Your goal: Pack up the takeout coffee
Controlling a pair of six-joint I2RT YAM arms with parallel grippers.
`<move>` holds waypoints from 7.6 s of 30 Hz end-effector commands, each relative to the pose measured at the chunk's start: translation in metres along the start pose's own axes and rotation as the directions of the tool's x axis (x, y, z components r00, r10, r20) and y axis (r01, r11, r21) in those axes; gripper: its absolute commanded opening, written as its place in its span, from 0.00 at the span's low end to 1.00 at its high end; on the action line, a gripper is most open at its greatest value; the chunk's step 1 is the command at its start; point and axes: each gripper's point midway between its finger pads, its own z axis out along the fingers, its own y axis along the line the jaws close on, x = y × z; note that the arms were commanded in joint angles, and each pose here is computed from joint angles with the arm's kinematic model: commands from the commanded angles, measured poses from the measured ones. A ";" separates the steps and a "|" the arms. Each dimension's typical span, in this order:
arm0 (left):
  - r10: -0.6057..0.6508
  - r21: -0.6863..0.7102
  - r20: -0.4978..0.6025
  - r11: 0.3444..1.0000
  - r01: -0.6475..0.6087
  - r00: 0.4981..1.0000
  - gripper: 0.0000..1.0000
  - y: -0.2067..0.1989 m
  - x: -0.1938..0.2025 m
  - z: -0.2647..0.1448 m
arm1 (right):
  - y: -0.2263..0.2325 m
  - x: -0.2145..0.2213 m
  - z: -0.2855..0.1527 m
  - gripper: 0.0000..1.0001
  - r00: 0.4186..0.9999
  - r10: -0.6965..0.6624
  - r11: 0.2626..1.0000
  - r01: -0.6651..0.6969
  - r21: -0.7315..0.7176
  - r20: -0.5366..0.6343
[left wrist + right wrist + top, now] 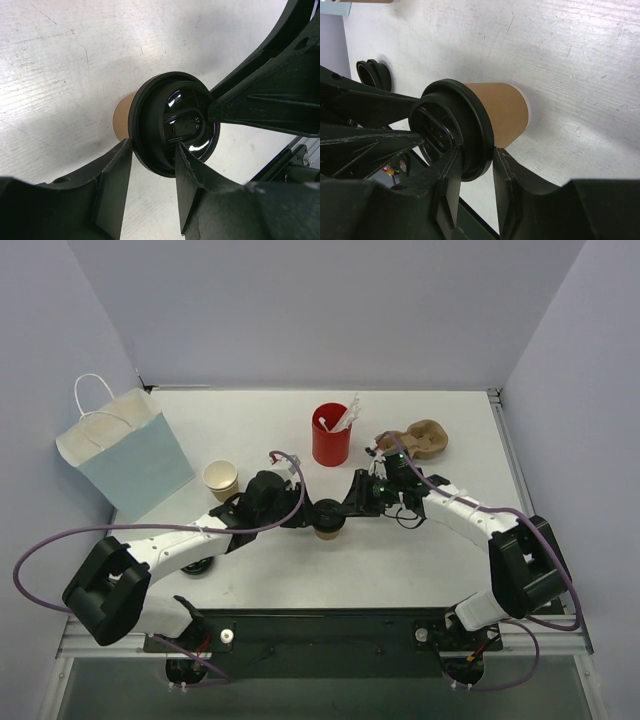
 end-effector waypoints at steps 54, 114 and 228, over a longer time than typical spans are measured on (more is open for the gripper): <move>0.323 -0.286 0.324 0.929 -0.233 0.889 0.97 0.043 -0.052 -0.204 | 0.046 -0.026 0.008 0.91 0.854 -0.492 0.712 0.508 0.485 -0.172; 0.320 -0.322 0.324 0.922 -0.215 0.890 0.97 0.050 -0.053 -0.204 | -0.199 -0.015 -0.182 0.79 0.958 0.099 0.562 -0.276 0.780 0.268; 0.374 -0.337 0.144 0.889 -0.310 0.916 0.00 -0.104 -0.136 -0.178 | 0.001 0.019 -0.236 0.97 0.870 -0.320 0.857 0.097 0.506 0.375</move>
